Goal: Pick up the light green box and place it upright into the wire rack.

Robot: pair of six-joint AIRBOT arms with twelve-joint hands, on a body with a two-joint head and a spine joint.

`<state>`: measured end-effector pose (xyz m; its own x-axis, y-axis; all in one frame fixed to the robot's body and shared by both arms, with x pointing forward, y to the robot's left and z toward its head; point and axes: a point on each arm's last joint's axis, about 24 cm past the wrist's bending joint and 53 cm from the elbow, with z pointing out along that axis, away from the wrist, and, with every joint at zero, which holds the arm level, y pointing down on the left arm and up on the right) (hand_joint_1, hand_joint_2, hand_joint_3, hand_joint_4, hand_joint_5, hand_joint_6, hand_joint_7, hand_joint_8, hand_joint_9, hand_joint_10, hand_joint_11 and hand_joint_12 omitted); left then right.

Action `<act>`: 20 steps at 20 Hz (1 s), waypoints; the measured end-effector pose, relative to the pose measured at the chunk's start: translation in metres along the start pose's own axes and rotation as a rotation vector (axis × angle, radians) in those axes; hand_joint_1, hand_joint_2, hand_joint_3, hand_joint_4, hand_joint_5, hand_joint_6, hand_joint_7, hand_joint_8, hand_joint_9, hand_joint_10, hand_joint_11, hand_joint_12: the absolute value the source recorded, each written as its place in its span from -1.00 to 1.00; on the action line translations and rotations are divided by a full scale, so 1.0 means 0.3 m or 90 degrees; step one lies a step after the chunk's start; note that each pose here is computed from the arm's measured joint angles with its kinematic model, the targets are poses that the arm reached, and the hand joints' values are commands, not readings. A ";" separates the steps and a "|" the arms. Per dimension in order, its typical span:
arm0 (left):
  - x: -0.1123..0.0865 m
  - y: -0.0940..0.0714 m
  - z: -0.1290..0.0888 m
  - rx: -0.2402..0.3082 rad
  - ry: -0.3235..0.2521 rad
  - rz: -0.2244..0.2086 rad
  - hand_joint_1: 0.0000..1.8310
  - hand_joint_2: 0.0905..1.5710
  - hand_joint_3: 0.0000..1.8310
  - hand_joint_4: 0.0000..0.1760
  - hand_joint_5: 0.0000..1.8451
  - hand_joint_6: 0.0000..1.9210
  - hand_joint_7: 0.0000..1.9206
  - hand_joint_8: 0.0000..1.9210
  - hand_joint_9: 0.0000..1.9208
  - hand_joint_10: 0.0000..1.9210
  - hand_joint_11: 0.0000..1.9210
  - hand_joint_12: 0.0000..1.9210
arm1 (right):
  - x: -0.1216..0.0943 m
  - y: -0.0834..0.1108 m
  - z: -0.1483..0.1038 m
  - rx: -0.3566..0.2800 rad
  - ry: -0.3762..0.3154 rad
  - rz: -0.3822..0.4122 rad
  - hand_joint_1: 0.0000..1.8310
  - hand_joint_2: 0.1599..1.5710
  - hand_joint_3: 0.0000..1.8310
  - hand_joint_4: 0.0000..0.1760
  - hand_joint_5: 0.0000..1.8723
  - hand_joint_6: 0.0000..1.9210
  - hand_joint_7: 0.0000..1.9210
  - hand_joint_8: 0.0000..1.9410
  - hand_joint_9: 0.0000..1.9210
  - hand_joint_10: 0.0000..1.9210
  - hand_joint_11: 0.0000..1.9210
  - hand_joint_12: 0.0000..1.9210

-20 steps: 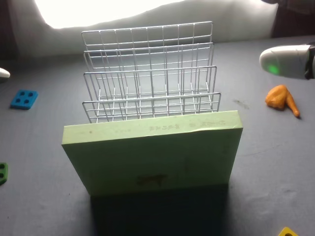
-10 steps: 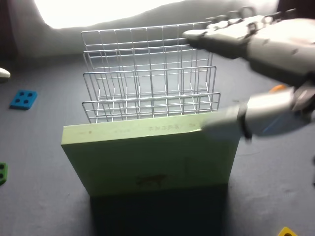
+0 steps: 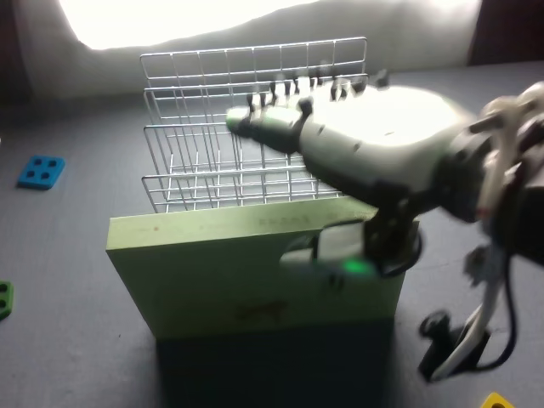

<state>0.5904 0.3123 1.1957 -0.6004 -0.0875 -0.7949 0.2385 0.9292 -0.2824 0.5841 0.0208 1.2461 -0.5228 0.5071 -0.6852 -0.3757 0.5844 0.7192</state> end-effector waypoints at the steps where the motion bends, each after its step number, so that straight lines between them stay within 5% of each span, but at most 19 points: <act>1: 0.000 0.000 0.000 0.000 0.000 0.000 -1.00 0.53 -1.00 -0.71 -0.74 -0.99 -0.74 -0.99 -0.81 -0.99 -1.00 -0.67 | 0.042 -0.012 0.017 0.022 0.019 0.022 0.10 0.32 -0.98 -1.00 -0.90 -0.99 -0.96 -0.99 -1.00 -1.00 -1.00 -1.00; 8: 0.000 0.000 0.000 0.000 0.000 -0.002 -0.97 0.55 -1.00 -0.63 -0.73 -1.00 -0.73 -1.00 -0.81 -1.00 -1.00 -0.72 | 0.089 -0.041 0.083 0.069 0.041 0.086 0.10 0.32 -0.99 -1.00 -0.87 -0.99 -0.95 -1.00 -0.99 -1.00 -0.97 -0.99; 11: 0.001 -0.001 0.000 0.000 0.000 -0.002 -0.99 0.56 -1.00 -0.65 -0.77 -1.00 -0.77 -0.99 -0.83 -1.00 -1.00 -0.89 | 0.089 -0.044 0.084 0.071 0.042 0.074 0.13 0.29 -1.00 -1.00 -0.87 -0.99 -0.96 -1.00 -0.99 -1.00 -0.99 -0.99; 20: -0.005 -0.005 -0.001 0.003 -0.003 -0.003 -0.96 0.54 -1.00 -0.56 -0.77 -1.00 -0.76 -1.00 -0.82 -1.00 -1.00 -0.86 | 0.105 -0.045 0.086 0.072 0.056 0.085 0.17 0.29 -1.00 -1.00 -0.86 -0.99 -0.94 -0.99 -0.98 -0.99 -1.00 -1.00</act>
<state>0.5906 0.3111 1.1973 -0.5978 -0.0939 -0.7961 0.2392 0.9270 -0.2890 0.5924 0.0451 1.2118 -0.6290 0.5303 -0.5685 -0.2134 0.5855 0.7821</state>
